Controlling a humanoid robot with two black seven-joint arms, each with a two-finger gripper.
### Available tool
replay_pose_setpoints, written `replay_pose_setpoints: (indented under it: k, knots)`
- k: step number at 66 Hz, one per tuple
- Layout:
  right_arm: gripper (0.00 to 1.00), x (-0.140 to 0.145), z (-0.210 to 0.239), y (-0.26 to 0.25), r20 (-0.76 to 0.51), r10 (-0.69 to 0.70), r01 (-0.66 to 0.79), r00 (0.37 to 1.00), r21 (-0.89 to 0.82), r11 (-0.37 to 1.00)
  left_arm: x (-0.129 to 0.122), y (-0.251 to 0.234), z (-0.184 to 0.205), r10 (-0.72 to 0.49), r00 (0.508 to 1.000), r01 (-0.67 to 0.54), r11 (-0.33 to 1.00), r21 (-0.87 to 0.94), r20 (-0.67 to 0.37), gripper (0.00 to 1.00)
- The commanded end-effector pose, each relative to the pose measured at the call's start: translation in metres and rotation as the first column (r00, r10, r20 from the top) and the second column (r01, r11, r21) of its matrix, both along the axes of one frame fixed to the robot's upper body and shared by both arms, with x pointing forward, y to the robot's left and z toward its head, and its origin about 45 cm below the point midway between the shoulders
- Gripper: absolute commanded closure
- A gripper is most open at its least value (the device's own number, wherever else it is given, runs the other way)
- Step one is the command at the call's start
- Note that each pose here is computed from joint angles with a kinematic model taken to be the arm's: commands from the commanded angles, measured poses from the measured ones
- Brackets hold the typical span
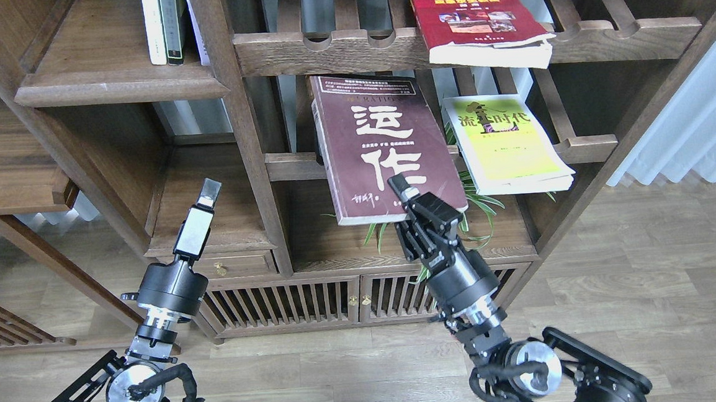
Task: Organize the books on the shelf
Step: 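Tip the maroon book outward and pull it off the shelf with right gripper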
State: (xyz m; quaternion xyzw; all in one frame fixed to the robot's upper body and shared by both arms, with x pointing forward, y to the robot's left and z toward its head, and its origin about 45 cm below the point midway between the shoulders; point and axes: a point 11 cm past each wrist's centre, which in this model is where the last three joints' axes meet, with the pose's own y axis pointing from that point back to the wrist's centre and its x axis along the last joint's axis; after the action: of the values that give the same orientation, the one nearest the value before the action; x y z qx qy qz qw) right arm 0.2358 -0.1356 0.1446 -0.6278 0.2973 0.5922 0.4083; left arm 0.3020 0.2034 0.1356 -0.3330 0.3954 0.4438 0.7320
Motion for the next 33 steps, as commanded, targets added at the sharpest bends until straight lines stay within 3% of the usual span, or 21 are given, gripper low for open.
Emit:
replay_pose_setpoints:
  k: [1,33]
  knots:
    - [0.94,-0.016,-0.010,0.004,-0.022,0.021,-0.021,1.000,-0.015,1.000,-0.003,-0.003,-0.002,-0.035,0.999,0.035,0.999,0.009,-0.016,0.01]
    - [0.93,-0.034,-0.024,0.015,-0.030,0.132,-0.134,0.991,-0.079,0.988,-0.039,-0.027,-0.018,-0.199,0.972,0.199,0.980,-0.016,-0.126,0.01]
